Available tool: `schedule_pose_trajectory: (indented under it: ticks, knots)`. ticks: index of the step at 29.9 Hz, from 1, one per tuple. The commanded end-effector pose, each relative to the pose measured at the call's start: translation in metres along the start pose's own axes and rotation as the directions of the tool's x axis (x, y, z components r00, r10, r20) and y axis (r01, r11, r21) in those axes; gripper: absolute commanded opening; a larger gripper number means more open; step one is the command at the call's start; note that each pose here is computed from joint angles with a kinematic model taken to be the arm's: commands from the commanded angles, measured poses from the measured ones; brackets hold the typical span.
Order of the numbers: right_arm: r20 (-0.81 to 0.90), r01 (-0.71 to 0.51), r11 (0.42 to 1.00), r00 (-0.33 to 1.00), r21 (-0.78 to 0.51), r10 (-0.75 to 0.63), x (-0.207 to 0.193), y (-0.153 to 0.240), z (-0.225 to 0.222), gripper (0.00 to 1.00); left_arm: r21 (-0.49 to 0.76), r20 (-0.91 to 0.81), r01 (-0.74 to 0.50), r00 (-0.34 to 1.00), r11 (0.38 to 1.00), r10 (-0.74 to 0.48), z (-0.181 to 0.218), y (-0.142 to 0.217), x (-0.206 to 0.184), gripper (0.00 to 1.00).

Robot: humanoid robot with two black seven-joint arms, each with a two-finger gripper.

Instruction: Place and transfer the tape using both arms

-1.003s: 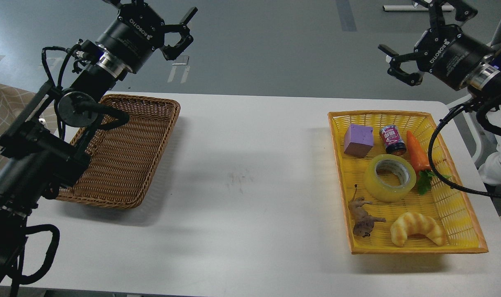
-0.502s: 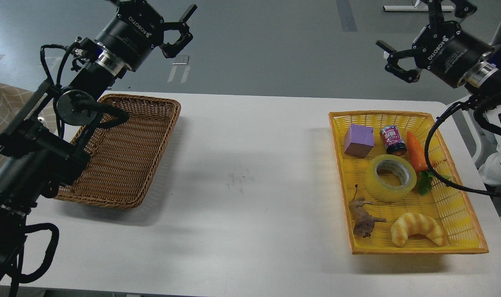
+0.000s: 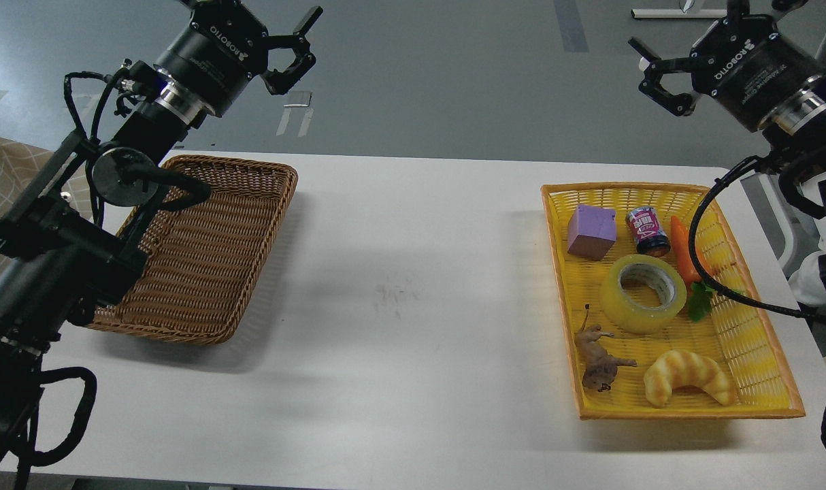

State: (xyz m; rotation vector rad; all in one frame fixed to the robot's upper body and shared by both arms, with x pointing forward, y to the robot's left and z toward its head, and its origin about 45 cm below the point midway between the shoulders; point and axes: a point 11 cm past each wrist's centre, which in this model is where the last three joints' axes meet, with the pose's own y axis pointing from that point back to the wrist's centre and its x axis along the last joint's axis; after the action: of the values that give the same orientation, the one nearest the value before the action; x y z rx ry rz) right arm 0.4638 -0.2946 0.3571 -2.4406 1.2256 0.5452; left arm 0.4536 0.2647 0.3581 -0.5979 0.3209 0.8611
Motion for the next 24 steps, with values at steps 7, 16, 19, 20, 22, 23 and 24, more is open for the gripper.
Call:
schedule_pose_trajectory:
  ticks: [7,16,19,20,22,23,24]
  knots:
    - [0.010,0.006,1.000,1.000,0.001,-0.006,-0.002,-0.003,0.003,1.00,-0.101,-0.053,-0.004,0.999,0.995,-0.002,0.006,-0.002,-0.002,0.98]
    - [0.012,0.013,1.000,1.000,0.002,-0.013,-0.004,-0.004,0.004,1.00,-0.068,-0.043,-0.001,0.999,0.998,-0.002,-0.001,-0.002,-0.002,0.98]
    - [0.012,0.014,1.000,1.000,0.002,-0.014,-0.005,-0.004,0.004,1.00,-0.059,-0.038,-0.002,0.999,0.998,0.000,-0.002,-0.001,-0.002,0.98]
    - [0.012,0.013,1.000,1.000,0.001,-0.013,-0.004,-0.004,0.005,1.00,-0.055,-0.037,-0.004,0.999,0.998,0.002,-0.003,0.000,-0.001,0.98]
    - [0.012,0.015,1.000,1.000,0.003,-0.015,-0.005,-0.004,0.004,1.00,-0.027,-0.036,-0.007,0.999,1.000,0.006,-0.012,0.002,0.000,0.98]
    - [0.013,0.014,1.000,1.000,0.001,-0.014,-0.004,-0.003,0.005,1.00,-0.017,-0.034,-0.008,0.999,1.000,0.007,-0.015,0.003,0.000,0.98]
    - [0.013,0.014,1.000,1.000,0.001,-0.014,-0.004,-0.003,0.005,1.00,-0.004,-0.031,-0.008,0.999,1.000,0.008,-0.018,0.004,0.001,0.98]
